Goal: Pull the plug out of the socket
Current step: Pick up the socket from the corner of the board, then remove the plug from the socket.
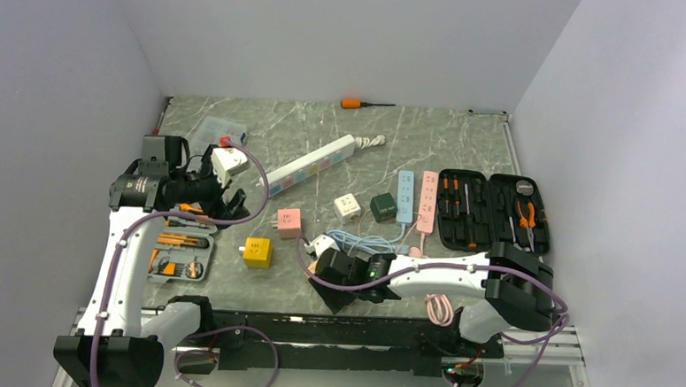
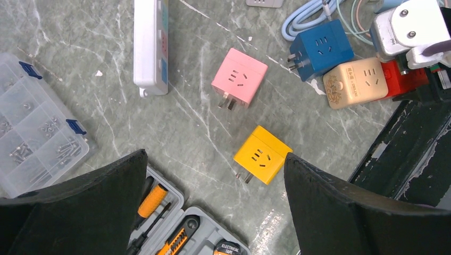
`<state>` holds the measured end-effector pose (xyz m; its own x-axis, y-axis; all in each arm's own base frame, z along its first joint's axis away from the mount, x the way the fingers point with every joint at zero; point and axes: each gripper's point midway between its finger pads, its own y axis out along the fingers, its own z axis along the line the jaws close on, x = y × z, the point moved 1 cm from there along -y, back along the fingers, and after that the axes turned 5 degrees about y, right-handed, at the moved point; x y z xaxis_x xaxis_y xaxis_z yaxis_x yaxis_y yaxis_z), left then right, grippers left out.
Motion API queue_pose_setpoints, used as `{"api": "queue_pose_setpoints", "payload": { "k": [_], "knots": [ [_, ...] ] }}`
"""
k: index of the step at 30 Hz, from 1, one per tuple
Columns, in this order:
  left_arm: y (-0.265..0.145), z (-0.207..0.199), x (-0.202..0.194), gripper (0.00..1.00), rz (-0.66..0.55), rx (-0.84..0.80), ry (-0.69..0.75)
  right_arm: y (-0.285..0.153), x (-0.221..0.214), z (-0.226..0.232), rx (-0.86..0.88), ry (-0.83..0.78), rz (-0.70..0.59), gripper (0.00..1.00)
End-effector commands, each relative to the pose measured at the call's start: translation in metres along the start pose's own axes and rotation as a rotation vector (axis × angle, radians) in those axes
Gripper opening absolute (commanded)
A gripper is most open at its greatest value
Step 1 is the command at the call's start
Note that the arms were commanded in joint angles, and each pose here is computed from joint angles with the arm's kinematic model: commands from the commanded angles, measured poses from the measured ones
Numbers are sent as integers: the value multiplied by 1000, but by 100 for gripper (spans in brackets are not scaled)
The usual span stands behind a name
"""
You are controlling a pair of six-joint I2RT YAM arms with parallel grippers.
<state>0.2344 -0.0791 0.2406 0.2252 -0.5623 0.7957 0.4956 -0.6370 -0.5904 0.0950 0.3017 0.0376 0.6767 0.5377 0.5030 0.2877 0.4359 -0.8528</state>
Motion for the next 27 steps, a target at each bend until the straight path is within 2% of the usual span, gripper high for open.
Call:
{"api": "queue_pose_setpoints", "payload": {
  "k": [1,6,12,16,17,22,27],
  "knots": [
    [-9,0,12,99,-28,19,20,-15,41,12,4,-21,-111,50],
    [-13,-5,11,99,-19,6,47,-45,83,23,42,-55,-192,30],
    [-23,-15,11,99,-12,-5,136,-72,104,36,159,-69,-198,22],
    [-34,-26,18,99,-48,-1,253,-93,118,36,237,-53,-216,2],
    [-38,-28,21,99,-65,7,294,-99,123,33,253,-44,-224,0],
    [-53,-40,37,99,-147,64,487,-127,149,20,309,-30,-287,0],
    [-65,-42,66,99,-242,76,515,-131,164,14,326,-25,-304,0]
  ]
}}
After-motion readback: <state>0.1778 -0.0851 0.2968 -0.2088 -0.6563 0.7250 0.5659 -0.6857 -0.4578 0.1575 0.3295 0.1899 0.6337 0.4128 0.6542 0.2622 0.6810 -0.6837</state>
